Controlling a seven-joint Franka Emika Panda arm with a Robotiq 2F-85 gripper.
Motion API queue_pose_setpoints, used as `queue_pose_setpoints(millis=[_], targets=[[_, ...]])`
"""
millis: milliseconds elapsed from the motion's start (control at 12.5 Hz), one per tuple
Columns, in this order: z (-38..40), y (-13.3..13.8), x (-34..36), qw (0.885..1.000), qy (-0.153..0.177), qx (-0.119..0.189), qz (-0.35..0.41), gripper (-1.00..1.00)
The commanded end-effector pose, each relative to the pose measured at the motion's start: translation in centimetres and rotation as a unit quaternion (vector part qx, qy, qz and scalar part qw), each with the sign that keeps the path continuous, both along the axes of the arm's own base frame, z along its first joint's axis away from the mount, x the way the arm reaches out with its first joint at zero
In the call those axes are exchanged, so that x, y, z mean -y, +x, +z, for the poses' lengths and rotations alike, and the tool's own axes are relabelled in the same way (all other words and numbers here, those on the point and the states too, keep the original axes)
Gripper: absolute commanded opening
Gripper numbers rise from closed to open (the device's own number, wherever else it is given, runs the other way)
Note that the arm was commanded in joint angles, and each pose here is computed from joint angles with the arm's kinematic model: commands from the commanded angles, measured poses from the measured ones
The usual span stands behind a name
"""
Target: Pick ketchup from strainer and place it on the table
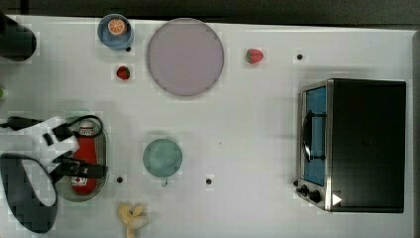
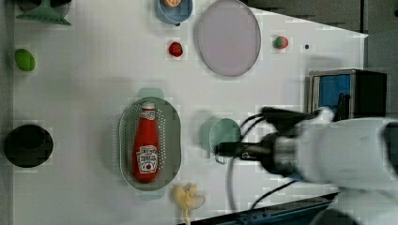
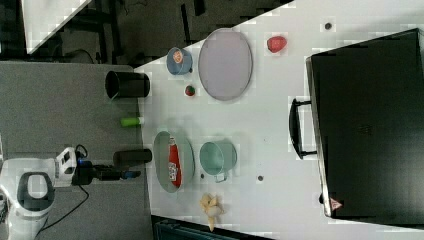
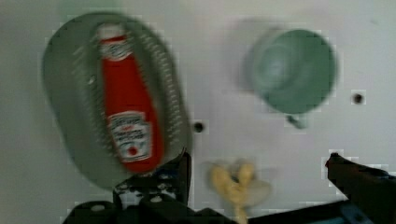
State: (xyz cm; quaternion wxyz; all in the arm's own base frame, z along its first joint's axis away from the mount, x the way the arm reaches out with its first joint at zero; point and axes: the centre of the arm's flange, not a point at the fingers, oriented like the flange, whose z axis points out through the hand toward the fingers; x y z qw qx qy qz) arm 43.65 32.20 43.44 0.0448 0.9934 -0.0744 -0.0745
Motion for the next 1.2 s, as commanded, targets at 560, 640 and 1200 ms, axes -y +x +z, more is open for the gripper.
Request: queue_pose_setpoints(millis=[560, 640, 1200], targets=[[-11.8, -1.1, -4.9, 0.996, 0.067, 0.059, 0.03, 1.0], [-13.6, -1.4, -5.0, 0.995, 0.074, 0.062, 0.02, 1.0], [-23.1, -2.9, -6.3, 0.992, 0.12, 0.034, -0.013, 1.0]])
